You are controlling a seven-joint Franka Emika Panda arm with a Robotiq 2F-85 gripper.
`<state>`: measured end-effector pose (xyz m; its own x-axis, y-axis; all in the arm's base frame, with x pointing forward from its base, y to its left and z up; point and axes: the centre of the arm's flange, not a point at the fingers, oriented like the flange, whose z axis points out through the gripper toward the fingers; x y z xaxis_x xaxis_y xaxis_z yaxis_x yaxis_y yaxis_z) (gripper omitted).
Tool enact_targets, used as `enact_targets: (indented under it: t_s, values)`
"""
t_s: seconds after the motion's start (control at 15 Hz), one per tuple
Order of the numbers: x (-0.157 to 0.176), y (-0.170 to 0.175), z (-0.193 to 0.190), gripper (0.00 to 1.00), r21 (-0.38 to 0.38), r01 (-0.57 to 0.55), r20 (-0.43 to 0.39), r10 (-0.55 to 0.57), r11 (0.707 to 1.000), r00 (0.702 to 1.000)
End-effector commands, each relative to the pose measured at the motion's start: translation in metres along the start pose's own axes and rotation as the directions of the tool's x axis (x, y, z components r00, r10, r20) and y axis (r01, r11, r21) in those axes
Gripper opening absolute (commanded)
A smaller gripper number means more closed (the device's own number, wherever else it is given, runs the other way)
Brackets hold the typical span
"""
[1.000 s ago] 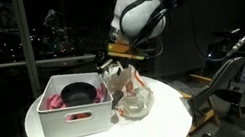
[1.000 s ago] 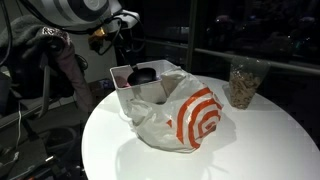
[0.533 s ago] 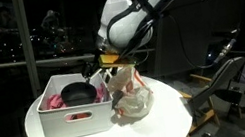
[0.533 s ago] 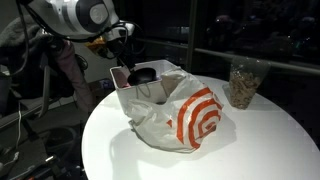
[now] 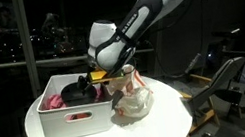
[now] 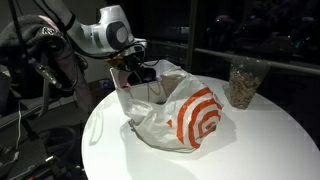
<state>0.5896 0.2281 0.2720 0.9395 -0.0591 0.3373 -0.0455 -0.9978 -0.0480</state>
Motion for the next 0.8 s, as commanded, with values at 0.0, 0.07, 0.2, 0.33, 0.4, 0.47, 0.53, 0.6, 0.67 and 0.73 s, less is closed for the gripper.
enact_targets:
  t_s: [0.0,0.07,0.2,0.33,0.4,0.47,0.53,0.6,0.67,0.73]
  values:
    - [0.024,-0.017,0.030,1.00,-0.015,-0.070,-0.002,0.070,0.997,0.998]
    - [0.023,-0.018,0.039,1.00,-0.028,-0.064,-0.001,0.064,0.998,0.998]
    - [0.021,-0.021,0.050,0.75,-0.057,-0.036,-0.014,0.036,0.998,0.999]
    - [0.018,-0.025,0.054,0.59,-0.068,-0.017,-0.015,0.016,0.998,1.000]
    - [0.018,-0.028,0.054,0.51,-0.082,-0.023,-0.027,0.020,0.996,0.999]
    - [0.018,-0.030,0.051,0.42,-0.093,-0.027,-0.033,0.024,0.995,0.999]
    - [0.018,-0.032,0.048,0.36,-0.104,-0.036,-0.036,0.033,0.994,0.999]
    - [0.019,-0.033,0.046,0.27,-0.118,-0.051,-0.033,0.047,0.992,0.998]
    - [0.019,-0.033,0.041,0.20,-0.136,-0.077,-0.025,0.075,0.988,0.997]
    - [0.019,-0.033,0.035,0.13,-0.144,-0.096,-0.013,0.095,0.985,0.995]
